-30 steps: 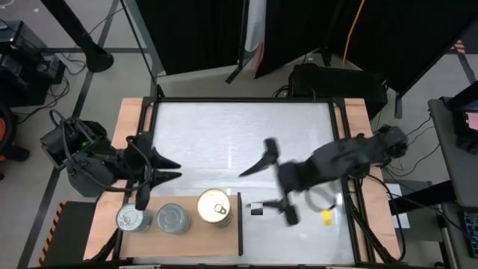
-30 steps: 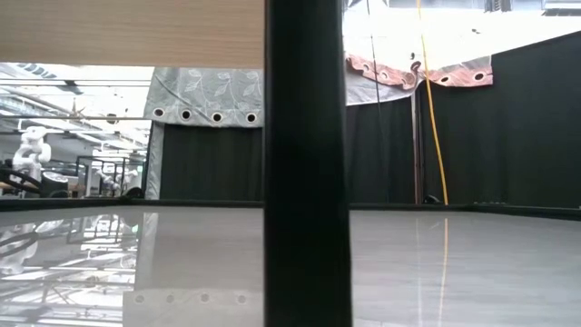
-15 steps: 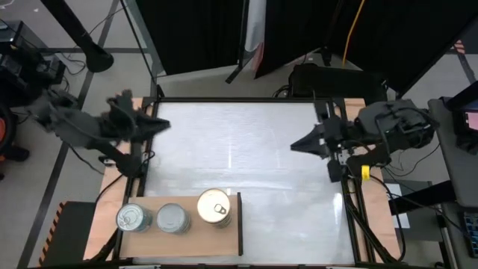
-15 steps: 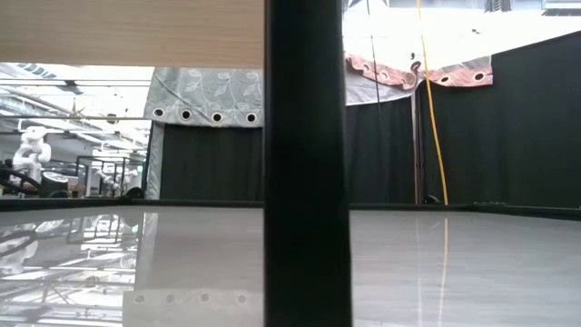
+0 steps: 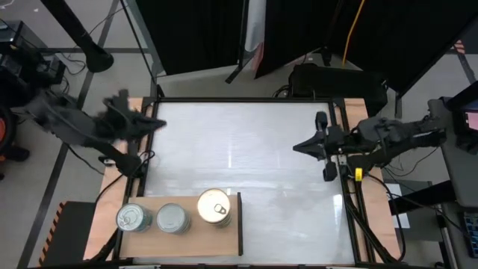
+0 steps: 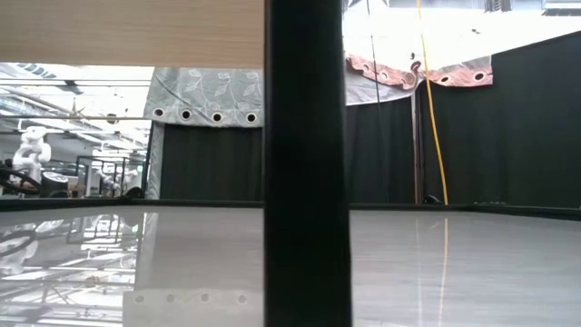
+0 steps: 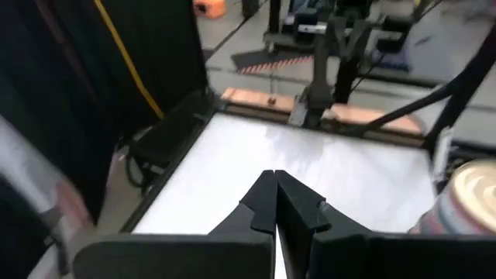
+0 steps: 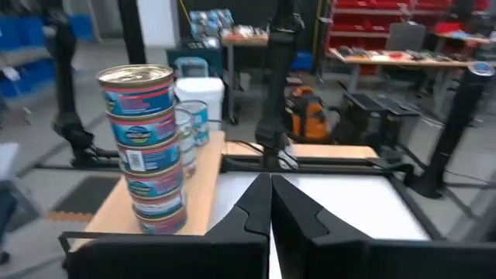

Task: Stack canned seafood by type on shelf
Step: Return to Home Position

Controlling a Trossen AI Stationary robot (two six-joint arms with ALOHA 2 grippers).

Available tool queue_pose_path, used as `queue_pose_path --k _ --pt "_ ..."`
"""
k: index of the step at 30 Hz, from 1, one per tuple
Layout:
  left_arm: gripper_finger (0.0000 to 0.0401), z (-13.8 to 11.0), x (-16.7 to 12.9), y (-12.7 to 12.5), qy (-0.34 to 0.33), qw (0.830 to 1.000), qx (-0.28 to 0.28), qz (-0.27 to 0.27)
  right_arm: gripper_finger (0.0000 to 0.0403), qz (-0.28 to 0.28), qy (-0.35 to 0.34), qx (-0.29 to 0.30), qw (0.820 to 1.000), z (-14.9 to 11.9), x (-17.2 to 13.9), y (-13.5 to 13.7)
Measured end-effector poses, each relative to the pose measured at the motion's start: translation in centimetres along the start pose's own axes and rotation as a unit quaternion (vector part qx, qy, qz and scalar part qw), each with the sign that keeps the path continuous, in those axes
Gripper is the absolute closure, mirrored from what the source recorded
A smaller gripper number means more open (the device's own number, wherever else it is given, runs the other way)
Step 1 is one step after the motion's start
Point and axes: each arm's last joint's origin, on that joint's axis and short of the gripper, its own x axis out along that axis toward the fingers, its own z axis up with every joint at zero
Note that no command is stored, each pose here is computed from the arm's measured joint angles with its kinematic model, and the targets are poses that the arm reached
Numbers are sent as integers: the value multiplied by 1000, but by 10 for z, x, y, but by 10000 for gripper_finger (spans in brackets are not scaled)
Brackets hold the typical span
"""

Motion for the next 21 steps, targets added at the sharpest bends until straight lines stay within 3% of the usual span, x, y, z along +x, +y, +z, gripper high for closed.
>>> queue_pose_path --k 6,10,13,17,21 --pt "398 -28 34 -29 23 999 -16 24 403 41 -46 24 998 -56 9 -5" --pt "399 -50 51 -48 -7 999 -35 -6 403 40 -51 43 997 -94 15 -6" --pt "399 -68 64 -58 -40 997 -45 -57 403 44 -71 69 994 -114 18 -6" --pt "399 -96 81 -60 -75 990 -57 -109 402 58 -93 89 990 -132 20 -4" --pt "399 -123 79 -41 -92 985 -68 -126 402 72 -84 88 990 -139 19 0"
